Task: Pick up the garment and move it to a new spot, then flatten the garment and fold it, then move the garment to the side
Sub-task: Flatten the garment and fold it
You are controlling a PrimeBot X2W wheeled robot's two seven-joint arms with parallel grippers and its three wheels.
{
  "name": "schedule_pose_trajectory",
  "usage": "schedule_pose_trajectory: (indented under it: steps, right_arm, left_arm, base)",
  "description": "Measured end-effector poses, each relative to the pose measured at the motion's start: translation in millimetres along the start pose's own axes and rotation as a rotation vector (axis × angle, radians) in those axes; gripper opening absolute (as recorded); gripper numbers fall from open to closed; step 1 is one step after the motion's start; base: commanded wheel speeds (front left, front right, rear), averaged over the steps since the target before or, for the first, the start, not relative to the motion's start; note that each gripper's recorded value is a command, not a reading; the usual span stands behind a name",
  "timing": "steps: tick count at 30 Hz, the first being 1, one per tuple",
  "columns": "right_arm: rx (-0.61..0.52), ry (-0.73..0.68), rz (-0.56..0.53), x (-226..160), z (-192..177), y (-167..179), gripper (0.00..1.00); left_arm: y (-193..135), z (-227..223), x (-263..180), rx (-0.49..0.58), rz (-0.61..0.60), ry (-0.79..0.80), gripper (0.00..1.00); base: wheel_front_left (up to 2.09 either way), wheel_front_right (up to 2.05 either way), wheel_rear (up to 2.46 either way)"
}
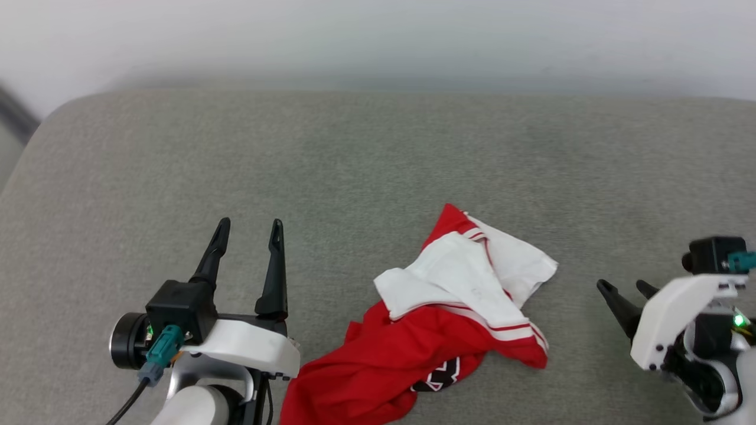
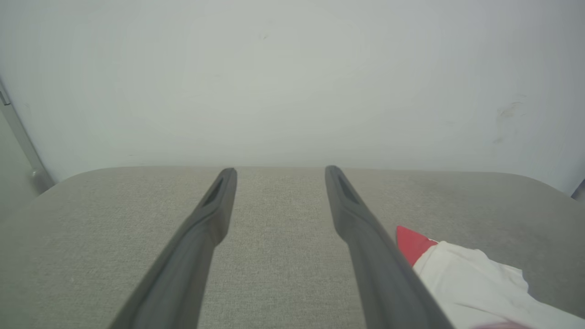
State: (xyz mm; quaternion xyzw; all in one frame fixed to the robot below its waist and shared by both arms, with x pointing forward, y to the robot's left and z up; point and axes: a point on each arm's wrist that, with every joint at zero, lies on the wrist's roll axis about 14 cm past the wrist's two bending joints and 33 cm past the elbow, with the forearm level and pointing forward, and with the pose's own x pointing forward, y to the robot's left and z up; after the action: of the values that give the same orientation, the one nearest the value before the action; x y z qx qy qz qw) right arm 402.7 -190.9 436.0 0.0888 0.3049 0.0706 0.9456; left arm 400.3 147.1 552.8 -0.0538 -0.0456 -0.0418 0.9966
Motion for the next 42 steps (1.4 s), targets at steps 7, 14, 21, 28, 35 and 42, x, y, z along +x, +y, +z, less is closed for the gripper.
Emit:
schedule_pose_trajectory:
  steps: [7, 14, 21, 28, 35, 42]
  right_arm:
    - [-0.063, 0.210, 0.117, 50.5, -6.3, 36.4, 1.00]
    - [-0.076, 0.419, 0.164, 80.0, -40.3, 52.4, 1.00]
    - [-0.111, 0.454, 0.159, 80.8, -41.3, 49.3, 0.00]
    - [-0.165, 0.233, 0.112, 63.9, 22.8, 24.4, 0.00]
    - [-0.062, 0.136, -0.067, 13.3, 37.0, -46.4, 0.00]
    - [0.197, 0.270, -0.222, -27.7, -63.6, -91.8, 0.00]
  left_arm:
    - [9.7, -3.7, 1.5, 0.001, 0.031, -0.004, 1.00]
    - [21.2, -20.1, 1.7, -0.007, 0.069, 0.035, 1.00]
    - [24.7, -23.7, -0.6, -0.019, 0.088, 0.040, 1.00]
    - [18.5, -26.0, 1.4, -0.022, 0.069, 0.047, 1.00]
    - [5.4, -27.7, 1.9, -0.035, 0.036, 0.057, 1.00]
    - [-1.8, -28.9, 0.6, -0.045, 0.017, 0.070, 1.00]
  base:
    - [0.00, 0.00, 0.00]
    - [0.00, 0.00, 0.00]
    - [0.00, 0.00, 0.00]
    - [0.00, 0.00, 0.00]
    - [0.00, 0.00, 0.00]
    - [0.00, 0.00, 0.00]
